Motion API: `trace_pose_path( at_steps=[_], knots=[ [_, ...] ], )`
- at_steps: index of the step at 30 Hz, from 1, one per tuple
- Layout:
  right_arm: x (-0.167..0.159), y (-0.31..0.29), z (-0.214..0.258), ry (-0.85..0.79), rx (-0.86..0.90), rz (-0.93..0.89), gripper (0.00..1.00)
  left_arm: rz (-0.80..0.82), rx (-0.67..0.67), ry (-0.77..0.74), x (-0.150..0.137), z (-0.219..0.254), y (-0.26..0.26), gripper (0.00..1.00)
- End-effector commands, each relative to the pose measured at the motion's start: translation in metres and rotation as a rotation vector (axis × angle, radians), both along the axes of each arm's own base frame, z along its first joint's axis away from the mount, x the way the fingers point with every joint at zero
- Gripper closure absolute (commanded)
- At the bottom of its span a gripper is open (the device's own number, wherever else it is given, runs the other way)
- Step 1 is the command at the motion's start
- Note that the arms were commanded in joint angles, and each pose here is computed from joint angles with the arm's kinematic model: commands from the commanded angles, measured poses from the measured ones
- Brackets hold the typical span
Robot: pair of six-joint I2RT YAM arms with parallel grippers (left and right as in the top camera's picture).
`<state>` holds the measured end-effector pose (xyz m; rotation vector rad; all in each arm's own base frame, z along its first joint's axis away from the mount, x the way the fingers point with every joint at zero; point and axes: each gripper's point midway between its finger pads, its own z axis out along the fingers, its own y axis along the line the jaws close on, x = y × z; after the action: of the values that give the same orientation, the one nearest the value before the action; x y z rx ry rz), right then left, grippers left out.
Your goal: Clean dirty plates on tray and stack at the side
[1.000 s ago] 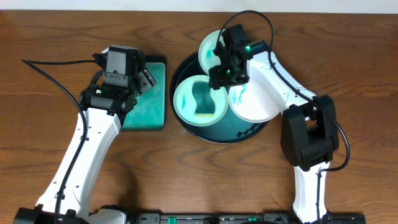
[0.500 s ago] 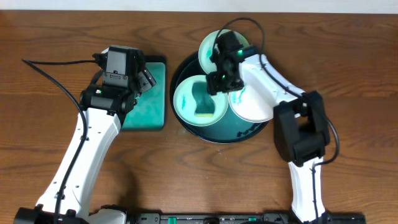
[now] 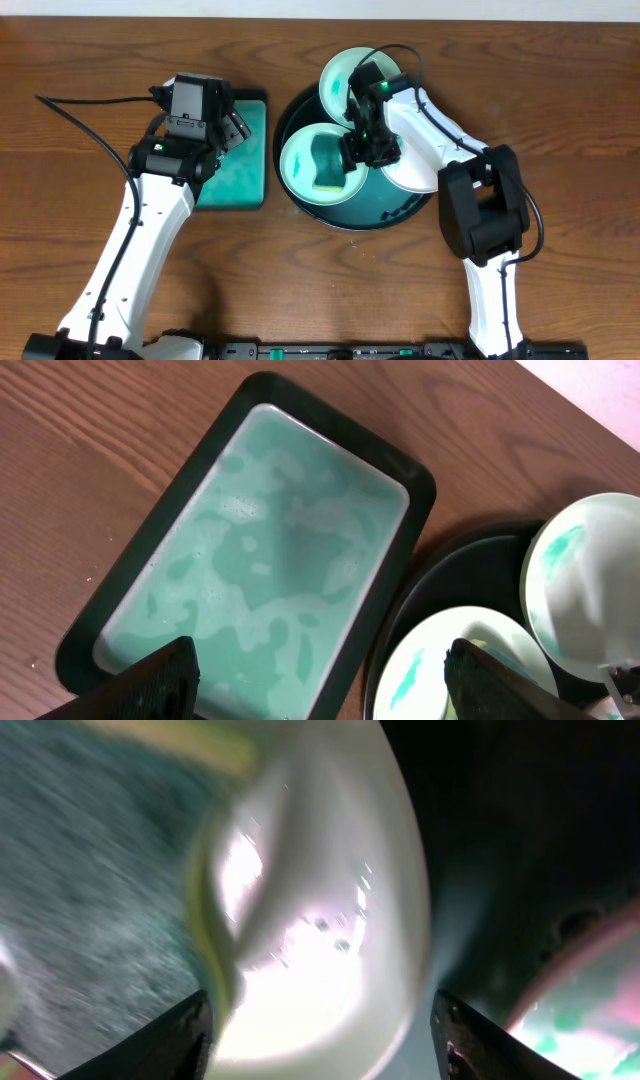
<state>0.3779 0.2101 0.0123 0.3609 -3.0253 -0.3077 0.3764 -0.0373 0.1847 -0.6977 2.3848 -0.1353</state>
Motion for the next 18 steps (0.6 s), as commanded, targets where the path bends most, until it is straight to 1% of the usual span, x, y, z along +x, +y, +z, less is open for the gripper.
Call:
trace_pose_path(
  at_steps=[1,5,6,10,13,15,18],
  knots=[
    [-0.002,-0.004,-0.006,0.021,-0.012,-0.008,0.34,-0.045,-0.017,0.017,-0.001,-0.004,-0.006,0.21],
    [0.004,-0.002,-0.006,-0.005,-0.004,-0.009,0.43,-0.147,-0.074,0.022,-0.001,-0.004,-0.025,0.22],
    [0.006,-0.002,-0.006,-0.011,-0.001,-0.011,0.46,-0.164,-0.086,0.024,-0.001,-0.004,-0.029,0.24],
    [0.010,-0.002,-0.006,-0.025,0.005,-0.014,0.66,-0.218,-0.115,0.045,-0.003,-0.009,-0.041,0.33],
    [0.011,-0.001,-0.006,-0.028,0.006,-0.013,0.76,-0.268,-0.143,0.080,-0.004,-0.021,-0.057,0.34],
    [0.011,0.000,-0.006,-0.032,0.008,-0.011,0.84,-0.356,-0.173,0.100,-0.003,-0.030,-0.076,0.35],
    [0.013,0.001,-0.006,-0.041,0.012,-0.011,0.89,-0.498,-0.230,0.115,-0.003,-0.042,-0.108,0.35]
  ],
)
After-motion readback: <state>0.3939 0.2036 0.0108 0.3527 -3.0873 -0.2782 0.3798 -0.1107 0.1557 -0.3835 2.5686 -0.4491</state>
